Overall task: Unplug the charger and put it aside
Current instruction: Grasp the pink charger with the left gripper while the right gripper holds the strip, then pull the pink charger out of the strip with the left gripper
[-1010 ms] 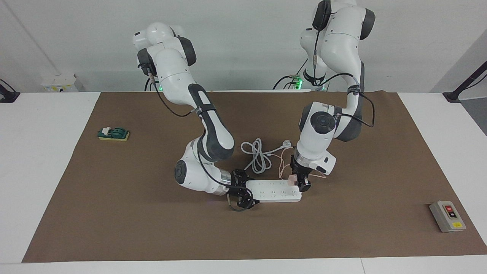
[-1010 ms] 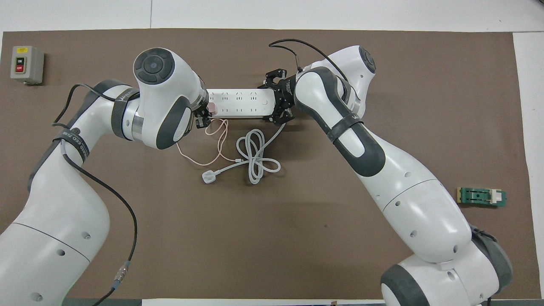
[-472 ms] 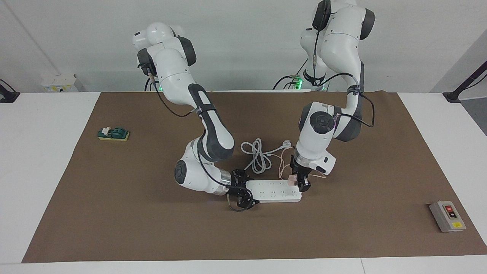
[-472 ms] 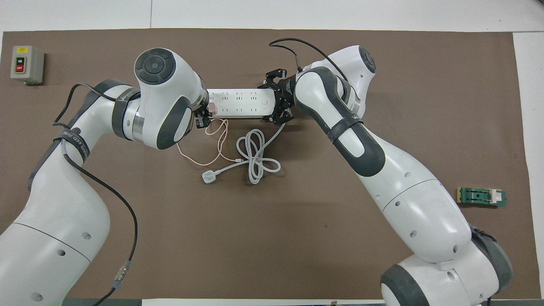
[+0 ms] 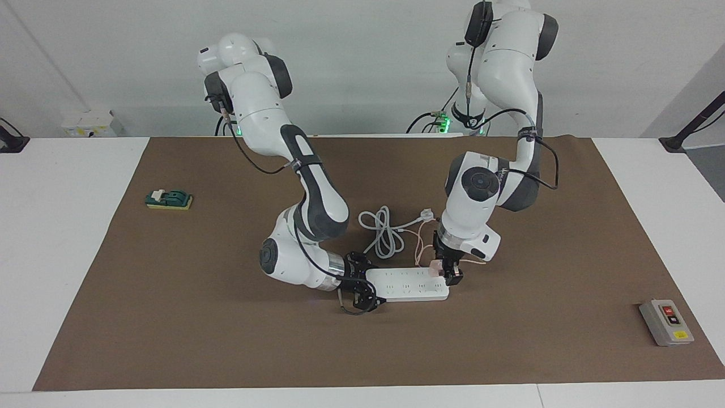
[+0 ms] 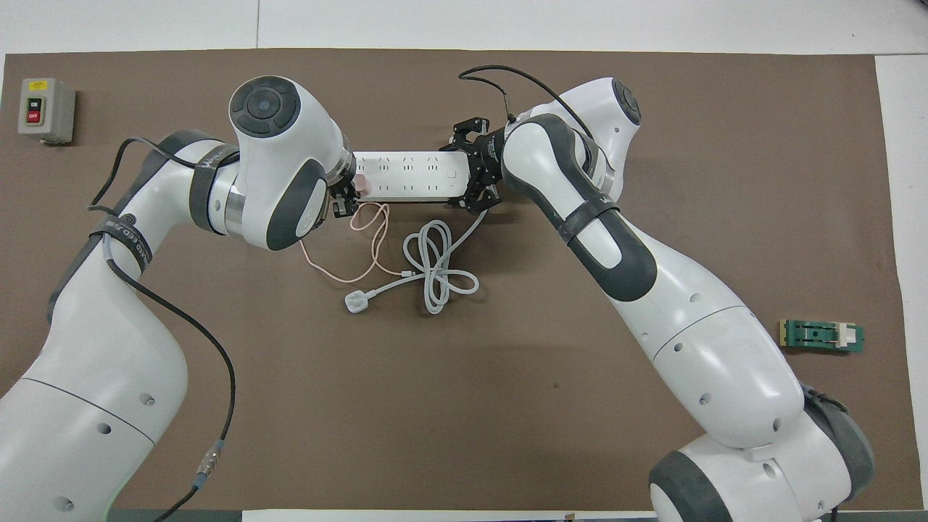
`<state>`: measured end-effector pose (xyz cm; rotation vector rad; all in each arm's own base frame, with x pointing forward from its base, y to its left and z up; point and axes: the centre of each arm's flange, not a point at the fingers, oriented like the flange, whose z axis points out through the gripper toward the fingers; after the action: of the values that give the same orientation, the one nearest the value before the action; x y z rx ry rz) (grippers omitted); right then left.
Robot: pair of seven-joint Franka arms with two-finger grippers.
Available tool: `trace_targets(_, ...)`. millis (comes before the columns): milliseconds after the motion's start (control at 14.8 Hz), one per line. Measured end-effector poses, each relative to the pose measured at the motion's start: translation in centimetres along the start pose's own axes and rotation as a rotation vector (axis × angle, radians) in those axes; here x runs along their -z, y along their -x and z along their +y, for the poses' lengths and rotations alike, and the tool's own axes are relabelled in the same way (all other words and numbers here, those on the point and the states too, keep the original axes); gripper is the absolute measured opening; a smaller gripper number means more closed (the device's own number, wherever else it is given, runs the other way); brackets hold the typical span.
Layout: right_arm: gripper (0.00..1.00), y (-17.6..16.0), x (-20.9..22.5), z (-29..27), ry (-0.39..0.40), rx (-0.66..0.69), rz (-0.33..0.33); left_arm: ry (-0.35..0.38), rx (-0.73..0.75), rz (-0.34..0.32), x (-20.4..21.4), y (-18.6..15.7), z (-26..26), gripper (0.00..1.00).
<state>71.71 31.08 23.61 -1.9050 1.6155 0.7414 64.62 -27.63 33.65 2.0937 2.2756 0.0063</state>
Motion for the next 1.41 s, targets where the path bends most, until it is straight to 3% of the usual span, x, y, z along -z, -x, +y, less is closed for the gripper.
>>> trace_targets(404, 0.97, 0.0, 0.0, 0.0, 0.0, 0.0, 0.0, -0.06, -0.003, 0.04, 4.3, -2.4, 1.7, 0.34)
trace_targets(606, 0.97, 0.0, 0.0, 0.0, 0.0, 0.0, 0.0, -0.038, 0.007, 0.024, 9.1, -4.9, 2.5, 0.33)
trace_targets(943, 0.97, 0.0, 0.0, 0.0, 0.0, 0.0, 0.0, -0.073, -0.069, -0.001, 11.5, -7.4, 2.4, 0.33)
trace_targets(1415, 1.0, 1.5, 1.4, -0.1, -0.008, 0.02, 0.001, -0.153, -0.276, -0.059, 16.7, -21.2, 3.1, 0.33)
